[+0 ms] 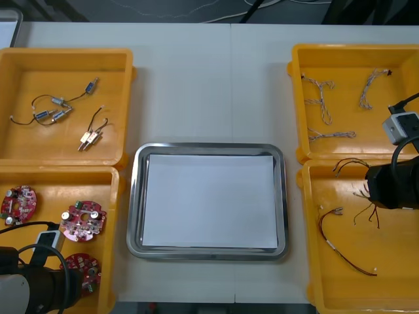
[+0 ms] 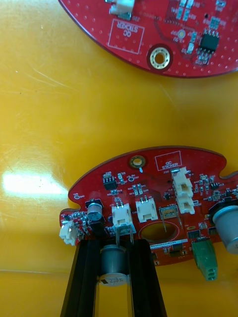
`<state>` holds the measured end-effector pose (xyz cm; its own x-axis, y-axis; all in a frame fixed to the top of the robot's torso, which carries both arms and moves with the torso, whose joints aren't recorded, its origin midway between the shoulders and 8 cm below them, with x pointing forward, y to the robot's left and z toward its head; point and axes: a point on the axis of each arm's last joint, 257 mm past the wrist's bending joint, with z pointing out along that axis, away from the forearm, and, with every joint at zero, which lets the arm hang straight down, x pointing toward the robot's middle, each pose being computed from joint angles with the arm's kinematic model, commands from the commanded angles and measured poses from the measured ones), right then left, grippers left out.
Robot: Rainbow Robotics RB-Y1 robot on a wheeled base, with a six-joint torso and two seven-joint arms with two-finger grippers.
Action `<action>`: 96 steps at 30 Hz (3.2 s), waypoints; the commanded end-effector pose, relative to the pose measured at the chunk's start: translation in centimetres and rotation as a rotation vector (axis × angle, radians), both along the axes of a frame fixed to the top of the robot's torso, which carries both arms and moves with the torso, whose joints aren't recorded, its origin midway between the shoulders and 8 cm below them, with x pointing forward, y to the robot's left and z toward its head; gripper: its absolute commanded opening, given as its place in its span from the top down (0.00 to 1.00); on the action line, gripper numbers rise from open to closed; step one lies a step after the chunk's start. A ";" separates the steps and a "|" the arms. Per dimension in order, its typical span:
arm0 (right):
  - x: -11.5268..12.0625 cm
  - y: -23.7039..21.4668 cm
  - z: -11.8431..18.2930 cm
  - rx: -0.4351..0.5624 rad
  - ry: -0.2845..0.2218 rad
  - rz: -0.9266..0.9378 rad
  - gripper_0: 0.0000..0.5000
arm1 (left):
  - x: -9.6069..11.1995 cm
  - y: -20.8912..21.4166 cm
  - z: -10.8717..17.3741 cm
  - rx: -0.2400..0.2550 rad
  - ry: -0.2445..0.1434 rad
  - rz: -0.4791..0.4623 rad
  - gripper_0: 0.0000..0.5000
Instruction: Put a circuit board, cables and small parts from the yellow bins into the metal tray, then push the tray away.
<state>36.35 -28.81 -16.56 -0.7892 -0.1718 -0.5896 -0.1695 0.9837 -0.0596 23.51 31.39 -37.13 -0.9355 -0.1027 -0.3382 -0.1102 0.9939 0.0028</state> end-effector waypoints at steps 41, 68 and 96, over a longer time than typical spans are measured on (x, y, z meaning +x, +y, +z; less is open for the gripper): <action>0.4 0.4 0.6 0.005 -0.015 -0.008 1.00 | 2.4 7.4 4.4 0.133 -0.044 -0.024 1.00; 0.4 0.4 0.6 0.005 -0.015 -0.008 1.00 | 5.8 10.4 4.3 0.144 -0.075 -0.011 1.00; 0.4 0.4 0.6 0.005 -0.015 -0.008 1.00 | 1.7 8.6 9.0 0.126 -0.010 -0.013 0.15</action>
<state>36.37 -28.87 -16.64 -0.7912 -0.1699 -0.5875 -0.1679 0.9841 -0.0584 25.45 39.09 -30.72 -0.9357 -0.1151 -0.3335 -0.1453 0.9871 0.0669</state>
